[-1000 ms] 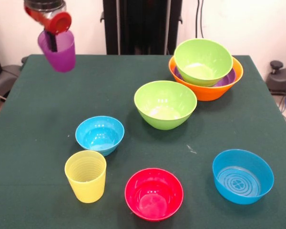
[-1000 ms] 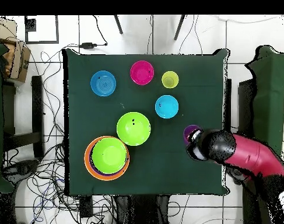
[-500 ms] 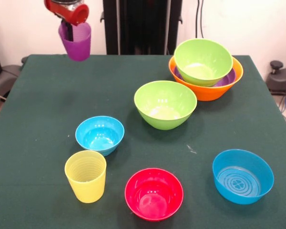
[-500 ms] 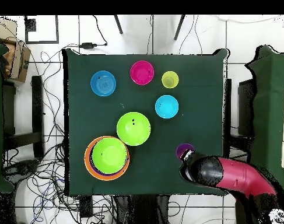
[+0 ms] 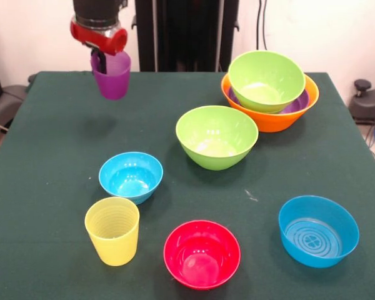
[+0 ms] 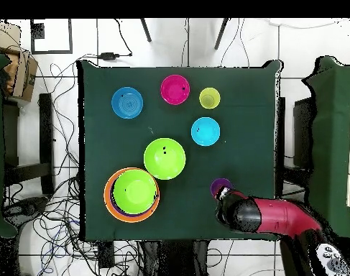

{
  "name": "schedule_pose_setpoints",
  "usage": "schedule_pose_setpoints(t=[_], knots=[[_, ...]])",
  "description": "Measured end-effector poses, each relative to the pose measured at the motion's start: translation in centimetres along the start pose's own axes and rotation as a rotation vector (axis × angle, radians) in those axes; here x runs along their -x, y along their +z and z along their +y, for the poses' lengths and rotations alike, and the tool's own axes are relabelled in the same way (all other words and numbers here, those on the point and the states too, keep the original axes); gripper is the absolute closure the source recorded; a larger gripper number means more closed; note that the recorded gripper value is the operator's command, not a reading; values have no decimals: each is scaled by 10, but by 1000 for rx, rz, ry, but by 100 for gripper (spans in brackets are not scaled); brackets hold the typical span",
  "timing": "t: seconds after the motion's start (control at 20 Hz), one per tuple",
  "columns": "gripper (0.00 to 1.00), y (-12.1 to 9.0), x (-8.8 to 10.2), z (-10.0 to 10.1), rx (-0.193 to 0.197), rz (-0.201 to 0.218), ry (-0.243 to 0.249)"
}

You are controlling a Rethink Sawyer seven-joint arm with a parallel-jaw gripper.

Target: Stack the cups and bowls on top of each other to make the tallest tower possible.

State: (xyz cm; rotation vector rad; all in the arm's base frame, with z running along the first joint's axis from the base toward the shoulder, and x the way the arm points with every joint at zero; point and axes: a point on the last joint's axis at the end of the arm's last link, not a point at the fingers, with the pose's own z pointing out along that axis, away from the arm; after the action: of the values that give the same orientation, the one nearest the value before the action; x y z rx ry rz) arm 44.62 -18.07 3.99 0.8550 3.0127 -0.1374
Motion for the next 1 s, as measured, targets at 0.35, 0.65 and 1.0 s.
schedule_pose_setpoints(t=[0.35, 0.65, 1.0], knots=[[100, 35, -24, 9, 47, 25, -38], [100, 49, -38, 13, 56, 64, -46], [0, 57, -45, 13, 62, 87, -44]])
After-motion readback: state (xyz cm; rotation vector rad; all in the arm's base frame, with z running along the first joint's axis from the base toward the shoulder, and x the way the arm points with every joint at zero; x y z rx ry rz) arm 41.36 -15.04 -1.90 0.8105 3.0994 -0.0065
